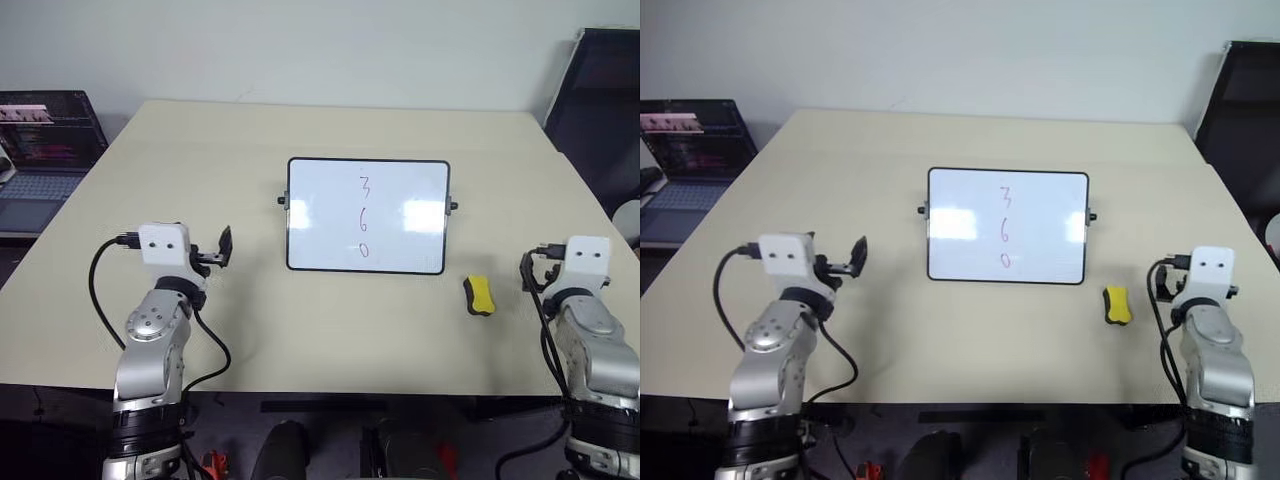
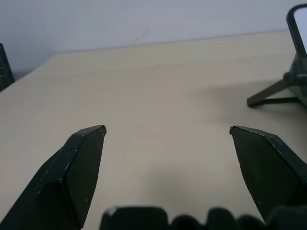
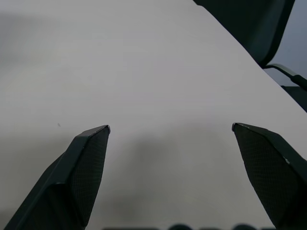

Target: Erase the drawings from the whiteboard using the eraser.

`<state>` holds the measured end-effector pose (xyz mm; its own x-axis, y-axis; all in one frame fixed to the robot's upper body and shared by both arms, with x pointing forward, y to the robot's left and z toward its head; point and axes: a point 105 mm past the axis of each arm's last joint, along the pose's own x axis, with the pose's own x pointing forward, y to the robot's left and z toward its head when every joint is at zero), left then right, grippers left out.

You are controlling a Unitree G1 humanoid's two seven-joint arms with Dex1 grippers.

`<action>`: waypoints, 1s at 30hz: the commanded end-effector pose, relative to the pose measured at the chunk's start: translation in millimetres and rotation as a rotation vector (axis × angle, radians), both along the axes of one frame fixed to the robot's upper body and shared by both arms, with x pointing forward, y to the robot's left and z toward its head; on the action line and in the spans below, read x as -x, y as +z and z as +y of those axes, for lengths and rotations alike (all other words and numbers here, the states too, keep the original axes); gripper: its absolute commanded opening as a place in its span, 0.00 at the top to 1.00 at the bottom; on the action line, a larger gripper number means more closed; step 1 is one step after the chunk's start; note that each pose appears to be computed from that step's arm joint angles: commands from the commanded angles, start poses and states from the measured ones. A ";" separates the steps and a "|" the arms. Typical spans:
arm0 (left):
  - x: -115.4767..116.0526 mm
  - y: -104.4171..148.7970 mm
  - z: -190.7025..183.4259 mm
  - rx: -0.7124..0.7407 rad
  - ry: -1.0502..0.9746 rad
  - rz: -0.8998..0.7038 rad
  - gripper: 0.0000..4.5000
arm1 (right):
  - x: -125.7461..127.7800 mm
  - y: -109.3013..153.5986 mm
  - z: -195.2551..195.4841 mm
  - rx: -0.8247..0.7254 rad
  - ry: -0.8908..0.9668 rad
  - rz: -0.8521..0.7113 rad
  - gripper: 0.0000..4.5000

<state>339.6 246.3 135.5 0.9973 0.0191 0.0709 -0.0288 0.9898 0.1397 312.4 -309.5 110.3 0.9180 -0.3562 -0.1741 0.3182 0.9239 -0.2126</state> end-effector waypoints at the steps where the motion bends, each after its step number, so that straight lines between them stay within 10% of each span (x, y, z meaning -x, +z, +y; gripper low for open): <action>1: 0.1 11.5 -8.6 -0.007 -0.037 -0.042 0.00 | 8.2 13.0 -0.7 0.015 -0.017 -0.036 0.01; 23: -13.0 19.8 -4.8 -0.003 -0.066 -0.058 0.00 | 5.2 22.1 8.2 -0.001 -0.018 -0.077 0.01; 30: -12.0 49.7 -57.6 0.080 -0.421 -0.097 0.00 | 4.2 32.2 18.6 0.001 0.057 -0.058 0.01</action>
<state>356.5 206.0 157.8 0.9565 -0.2715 0.1067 0.2681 0.9623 0.0449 306.8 -297.3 124.3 0.9264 -0.3376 -0.1669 0.3047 0.9323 -0.1948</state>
